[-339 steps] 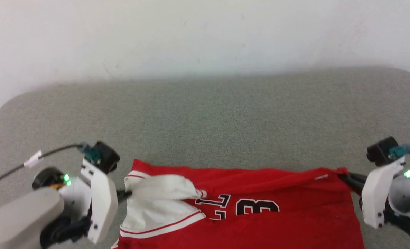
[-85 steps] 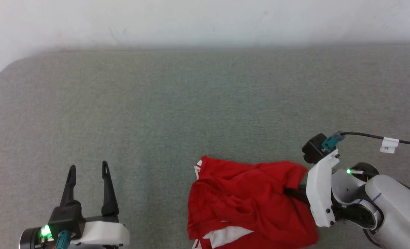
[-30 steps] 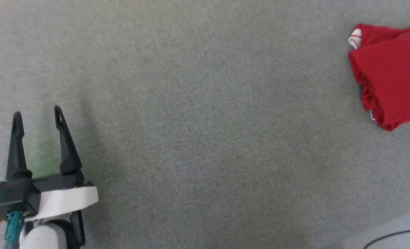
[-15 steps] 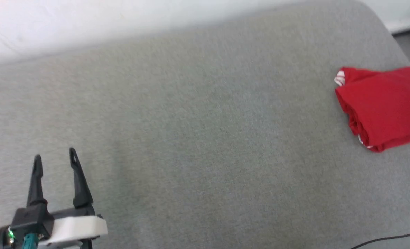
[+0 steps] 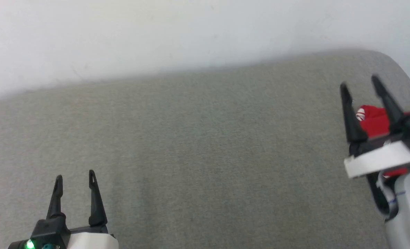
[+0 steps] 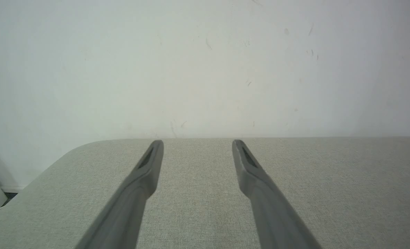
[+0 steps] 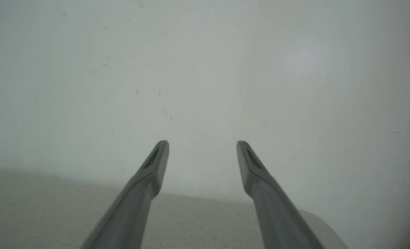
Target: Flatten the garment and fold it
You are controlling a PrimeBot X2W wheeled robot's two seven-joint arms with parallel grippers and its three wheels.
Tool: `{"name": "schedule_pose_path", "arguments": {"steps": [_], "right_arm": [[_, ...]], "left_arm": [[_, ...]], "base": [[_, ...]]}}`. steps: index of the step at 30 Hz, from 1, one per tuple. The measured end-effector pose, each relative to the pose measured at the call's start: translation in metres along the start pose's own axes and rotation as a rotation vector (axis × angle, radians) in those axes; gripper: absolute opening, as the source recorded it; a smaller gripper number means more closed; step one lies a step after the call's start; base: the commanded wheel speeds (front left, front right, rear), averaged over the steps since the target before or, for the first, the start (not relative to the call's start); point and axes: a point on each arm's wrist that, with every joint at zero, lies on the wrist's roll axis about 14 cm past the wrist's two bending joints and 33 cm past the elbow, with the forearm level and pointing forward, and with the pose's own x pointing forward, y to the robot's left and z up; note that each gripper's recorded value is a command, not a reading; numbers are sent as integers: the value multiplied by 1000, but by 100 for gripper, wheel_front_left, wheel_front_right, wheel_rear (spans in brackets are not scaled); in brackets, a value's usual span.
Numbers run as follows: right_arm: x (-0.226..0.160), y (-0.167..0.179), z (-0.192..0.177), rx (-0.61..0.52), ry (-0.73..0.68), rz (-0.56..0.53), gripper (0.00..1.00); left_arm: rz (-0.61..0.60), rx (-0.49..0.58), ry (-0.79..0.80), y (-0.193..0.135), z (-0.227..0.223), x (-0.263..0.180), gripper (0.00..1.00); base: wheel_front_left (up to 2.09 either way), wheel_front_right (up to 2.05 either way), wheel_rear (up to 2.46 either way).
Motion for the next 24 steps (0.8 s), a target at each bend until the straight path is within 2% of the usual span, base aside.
{"name": "schedule_pose_path", "arguments": {"steps": [8, 16, 17, 24], "right_arm": [[-41, 39, -43, 121, 130, 37, 100], [-49, 57, -46, 167, 138, 47, 100], [-49, 57, -46, 167, 138, 47, 0], [-48, 57, -47, 168, 140, 48, 0]], "left_arm": [[49, 6, -20, 21, 10, -17, 100], [64, 4, -27, 29, 13, -28, 100], [64, 4, -27, 29, 13, -28, 0], [65, 4, -24, 30, 13, -28, 0]], "base": [[0, 0, 0], [0, 0, 0], [0, 0, 0], [0, 0, 0]]}}
